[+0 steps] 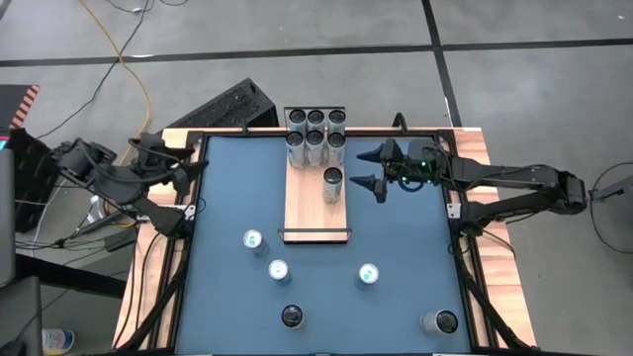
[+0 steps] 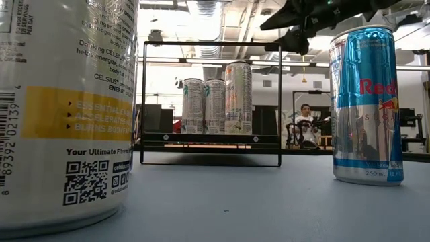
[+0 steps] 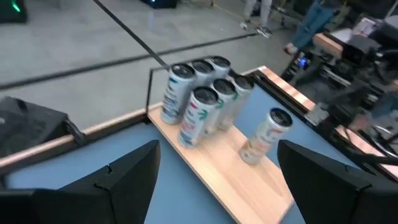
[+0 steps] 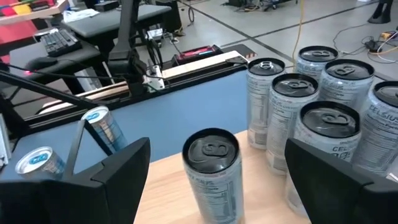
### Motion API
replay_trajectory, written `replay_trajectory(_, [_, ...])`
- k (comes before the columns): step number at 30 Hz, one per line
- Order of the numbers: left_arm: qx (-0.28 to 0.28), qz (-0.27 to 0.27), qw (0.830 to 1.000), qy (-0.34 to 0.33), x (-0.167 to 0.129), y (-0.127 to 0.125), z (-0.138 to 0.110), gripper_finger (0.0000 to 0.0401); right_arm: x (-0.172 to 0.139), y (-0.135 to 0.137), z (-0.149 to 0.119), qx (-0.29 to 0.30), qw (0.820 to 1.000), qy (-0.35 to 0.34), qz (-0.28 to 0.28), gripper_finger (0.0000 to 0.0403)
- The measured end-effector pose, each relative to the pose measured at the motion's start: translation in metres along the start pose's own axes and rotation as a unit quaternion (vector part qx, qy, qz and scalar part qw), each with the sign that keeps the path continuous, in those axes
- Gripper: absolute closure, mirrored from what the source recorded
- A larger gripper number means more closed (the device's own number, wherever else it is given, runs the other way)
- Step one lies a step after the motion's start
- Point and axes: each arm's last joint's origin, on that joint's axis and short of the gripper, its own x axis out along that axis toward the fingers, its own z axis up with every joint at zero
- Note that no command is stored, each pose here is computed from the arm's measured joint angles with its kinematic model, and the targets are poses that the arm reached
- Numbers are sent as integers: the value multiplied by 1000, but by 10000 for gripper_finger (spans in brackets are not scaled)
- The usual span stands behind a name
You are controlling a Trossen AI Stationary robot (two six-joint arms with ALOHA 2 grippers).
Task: Place canned beverage on shelf
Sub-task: Put the center white-yellow soda can on the shelf
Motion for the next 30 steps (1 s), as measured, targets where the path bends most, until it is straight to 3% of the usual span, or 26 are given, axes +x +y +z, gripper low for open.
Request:
replay_trajectory(4, [32, 6, 999, -4, 2, -3, -1, 92, 0, -1, -4, -10, 1000, 21, -3, 47])
replay_trajectory(15, [25, 16, 999, -17, 2, -3, -1, 92, 1, -6, -21, -30, 993, 104, -56, 47])
replay_trajectory(19, [25, 16, 999, -17, 2, -3, -1, 92, 16, -7, -33, -42, 988, 137, -57, 47])
replay_trajectory(30, [22, 21, 999, -25, 2, -3, 0, 92, 42, -4, -44, -77, 986, 147, -27, 47])
